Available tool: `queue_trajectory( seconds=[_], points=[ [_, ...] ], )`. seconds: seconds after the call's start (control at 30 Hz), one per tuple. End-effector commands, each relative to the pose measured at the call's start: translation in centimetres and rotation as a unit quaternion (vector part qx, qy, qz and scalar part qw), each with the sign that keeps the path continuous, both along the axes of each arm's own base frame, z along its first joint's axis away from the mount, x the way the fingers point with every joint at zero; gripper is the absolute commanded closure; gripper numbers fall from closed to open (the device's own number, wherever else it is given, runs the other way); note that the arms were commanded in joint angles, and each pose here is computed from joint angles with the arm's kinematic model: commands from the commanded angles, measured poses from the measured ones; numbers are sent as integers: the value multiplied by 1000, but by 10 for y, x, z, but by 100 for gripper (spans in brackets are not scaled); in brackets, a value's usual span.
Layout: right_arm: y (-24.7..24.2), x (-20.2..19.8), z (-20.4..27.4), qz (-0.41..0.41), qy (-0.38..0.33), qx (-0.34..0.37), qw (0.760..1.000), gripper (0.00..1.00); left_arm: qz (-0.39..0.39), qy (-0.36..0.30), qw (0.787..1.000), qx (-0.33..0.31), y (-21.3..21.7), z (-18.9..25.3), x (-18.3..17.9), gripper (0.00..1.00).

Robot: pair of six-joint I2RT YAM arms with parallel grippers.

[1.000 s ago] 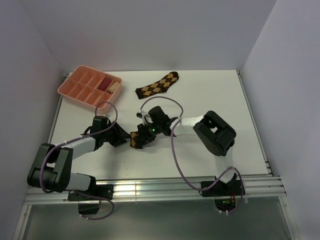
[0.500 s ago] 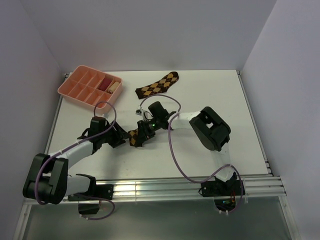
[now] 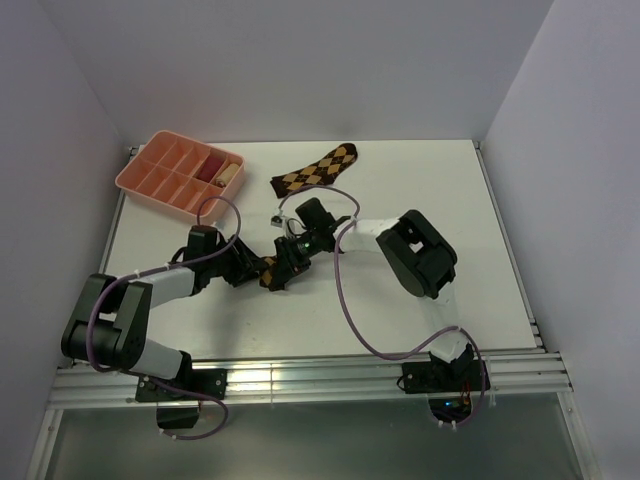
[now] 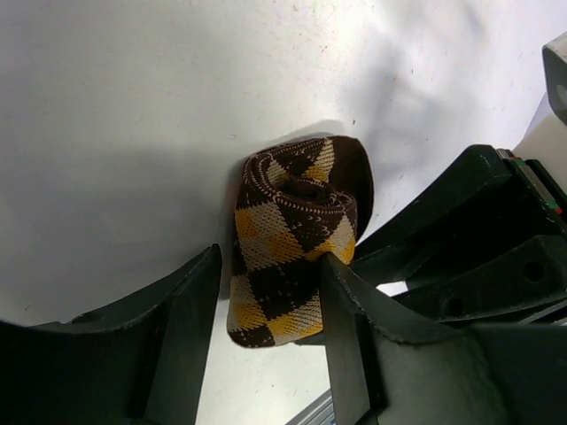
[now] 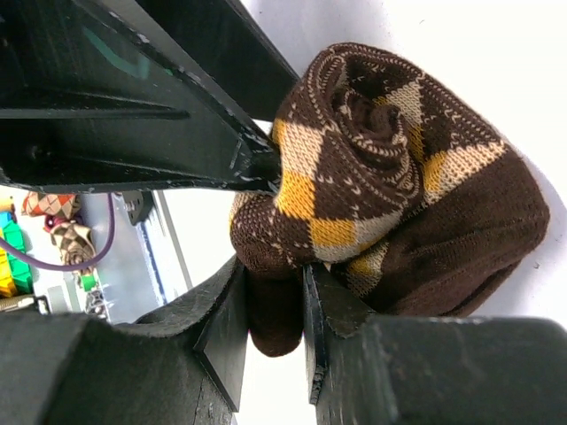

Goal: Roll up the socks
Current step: Roll the sock at the center of the board.

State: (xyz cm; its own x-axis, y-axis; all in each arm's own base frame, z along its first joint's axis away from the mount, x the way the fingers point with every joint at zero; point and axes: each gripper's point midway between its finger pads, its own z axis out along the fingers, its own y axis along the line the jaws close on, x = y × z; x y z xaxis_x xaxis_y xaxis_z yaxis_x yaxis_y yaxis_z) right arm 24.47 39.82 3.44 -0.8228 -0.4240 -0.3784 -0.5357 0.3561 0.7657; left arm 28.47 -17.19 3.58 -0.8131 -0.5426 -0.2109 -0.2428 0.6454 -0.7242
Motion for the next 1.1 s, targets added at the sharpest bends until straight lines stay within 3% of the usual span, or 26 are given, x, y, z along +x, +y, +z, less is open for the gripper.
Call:
queue_trajectory(
  seconds=[0.0,0.13,0.3,0.33,0.47,0.73,0.9,1.07],
  points=[
    [-13,-1,-33,-6,1,-66,998,89,1,-6,1000,3,-2,-5,8,48],
    [-17,8,-26,-34,-23,-81,996,71,19,13,1000,17,5,-14,1,53],
    [-24,35,17,-108,-104,-91,984,52,36,19,998,39,12,-15,0,54],
    [-30,41,16,-131,-127,-109,977,45,38,25,998,45,13,-16,-2,53],
    [-38,55,51,-189,-233,-130,945,37,35,21,997,59,9,-8,4,53],
    [-34,51,79,-222,-403,-180,869,30,27,35,996,79,3,-9,6,54],
    [-5,29,89,-187,-450,-170,856,30,21,40,995,85,0,-9,5,54],
    [12,15,68,-152,-459,-175,858,31,22,43,995,90,0,-8,6,54]
  ],
)
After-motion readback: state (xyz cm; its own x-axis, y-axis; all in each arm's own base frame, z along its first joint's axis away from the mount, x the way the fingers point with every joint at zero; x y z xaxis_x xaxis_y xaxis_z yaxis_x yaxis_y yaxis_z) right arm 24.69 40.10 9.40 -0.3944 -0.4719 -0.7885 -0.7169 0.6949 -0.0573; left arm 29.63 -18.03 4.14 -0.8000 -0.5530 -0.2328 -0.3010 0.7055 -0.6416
